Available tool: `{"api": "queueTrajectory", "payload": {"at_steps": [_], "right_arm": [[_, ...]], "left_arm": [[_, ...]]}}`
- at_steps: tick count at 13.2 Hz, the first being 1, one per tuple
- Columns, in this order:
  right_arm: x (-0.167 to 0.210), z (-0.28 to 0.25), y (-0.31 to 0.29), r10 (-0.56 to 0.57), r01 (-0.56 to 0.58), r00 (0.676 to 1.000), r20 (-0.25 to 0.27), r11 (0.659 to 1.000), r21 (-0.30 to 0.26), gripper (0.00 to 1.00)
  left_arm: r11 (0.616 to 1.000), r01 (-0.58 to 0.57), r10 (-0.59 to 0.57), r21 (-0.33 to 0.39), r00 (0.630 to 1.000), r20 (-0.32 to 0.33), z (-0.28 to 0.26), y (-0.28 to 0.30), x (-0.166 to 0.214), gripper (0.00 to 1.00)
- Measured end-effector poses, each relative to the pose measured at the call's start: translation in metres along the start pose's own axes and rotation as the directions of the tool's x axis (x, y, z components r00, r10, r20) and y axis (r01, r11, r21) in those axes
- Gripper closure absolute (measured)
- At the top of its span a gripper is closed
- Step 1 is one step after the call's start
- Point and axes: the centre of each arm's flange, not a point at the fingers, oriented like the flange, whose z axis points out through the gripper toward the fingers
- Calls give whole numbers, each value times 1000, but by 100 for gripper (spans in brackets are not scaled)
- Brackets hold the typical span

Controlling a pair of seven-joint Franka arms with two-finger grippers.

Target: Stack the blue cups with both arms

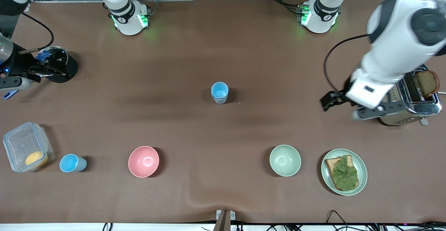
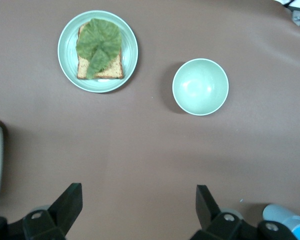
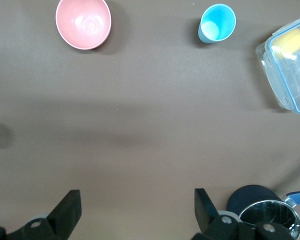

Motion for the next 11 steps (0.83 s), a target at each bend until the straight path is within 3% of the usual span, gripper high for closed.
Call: {"api": "queueTrajectory", "payload": {"at_steps": [6, 9, 11], "right_arm": [[-2, -31, -3, -12, 11, 999, -32, 999, -33, 0], [-5, -58, -2, -10, 7, 998, -67, 999, -44, 0], [-6, -59, -2, -12, 9, 998, -57, 999, -49, 0]], "left_arm": [[995, -80, 78, 62, 997, 30, -52, -67, -18, 0], [993, -99, 97, 65, 995, 26, -59, -73, -21, 0], [993, -103, 100, 64, 994, 50, -59, -71, -25, 0]]}}
